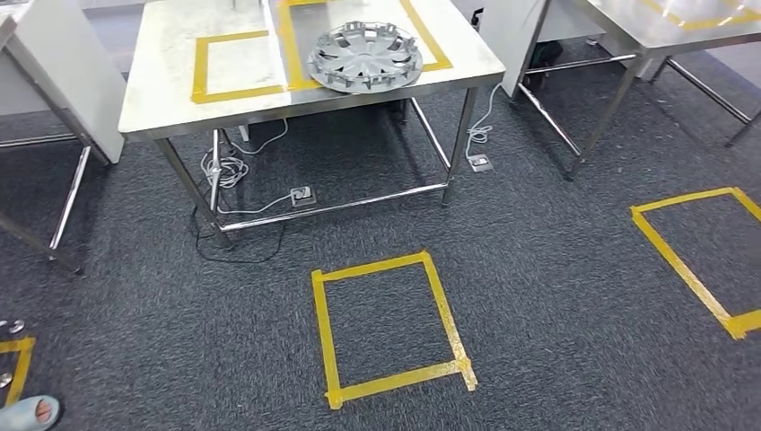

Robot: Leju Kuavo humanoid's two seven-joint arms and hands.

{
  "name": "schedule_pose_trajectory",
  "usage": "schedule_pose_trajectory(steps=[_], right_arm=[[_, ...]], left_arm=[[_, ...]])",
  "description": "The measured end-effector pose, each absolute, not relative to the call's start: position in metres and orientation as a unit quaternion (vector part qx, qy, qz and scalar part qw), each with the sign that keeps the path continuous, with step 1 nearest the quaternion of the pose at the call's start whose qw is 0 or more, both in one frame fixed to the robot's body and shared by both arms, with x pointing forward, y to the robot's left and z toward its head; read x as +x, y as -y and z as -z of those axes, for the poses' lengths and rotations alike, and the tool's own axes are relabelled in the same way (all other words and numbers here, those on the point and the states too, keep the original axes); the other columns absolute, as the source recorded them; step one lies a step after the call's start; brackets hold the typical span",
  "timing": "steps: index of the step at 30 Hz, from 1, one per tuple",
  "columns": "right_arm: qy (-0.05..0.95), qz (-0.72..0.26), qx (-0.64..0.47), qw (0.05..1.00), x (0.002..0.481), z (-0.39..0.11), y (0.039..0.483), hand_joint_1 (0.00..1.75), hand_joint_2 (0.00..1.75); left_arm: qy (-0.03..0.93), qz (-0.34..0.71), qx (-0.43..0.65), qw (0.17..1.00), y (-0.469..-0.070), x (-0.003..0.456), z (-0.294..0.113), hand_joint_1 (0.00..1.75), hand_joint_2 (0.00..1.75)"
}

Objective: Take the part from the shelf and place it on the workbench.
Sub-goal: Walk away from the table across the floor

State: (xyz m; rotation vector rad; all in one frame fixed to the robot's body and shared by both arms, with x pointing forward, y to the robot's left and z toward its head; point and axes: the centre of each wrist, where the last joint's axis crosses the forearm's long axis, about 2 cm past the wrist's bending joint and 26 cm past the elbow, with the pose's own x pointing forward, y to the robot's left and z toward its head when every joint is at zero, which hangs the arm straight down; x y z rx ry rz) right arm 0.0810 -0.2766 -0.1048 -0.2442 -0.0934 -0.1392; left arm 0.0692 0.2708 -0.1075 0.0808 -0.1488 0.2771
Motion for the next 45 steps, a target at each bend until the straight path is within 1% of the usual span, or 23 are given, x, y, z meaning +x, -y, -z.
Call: schedule_pose_trajectory(steps=[24, 30, 45], right_arm=[[0.048, 0.070, -0.126, 0.988, 0.080, 0.105, 0.279, 0.00, 0.00], [0.055, 0.074, -0.124, 0.988, 0.081, 0.105, 0.278, 0.00, 0.00], [0.054, 0.077, -0.126, 0.988, 0.081, 0.105, 0.280, 0.00, 0.00]], left_arm=[[0.074, -0.136, 0.047, 0.987, -0.269, 0.074, 0.106, 0.00, 0.00], [0.073, -0.134, 0.058, 0.987, -0.269, 0.070, 0.107, 0.00, 0.00], [0.069, -0.137, 0.057, 0.987, -0.260, 0.070, 0.107, 0.00, 0.00]])
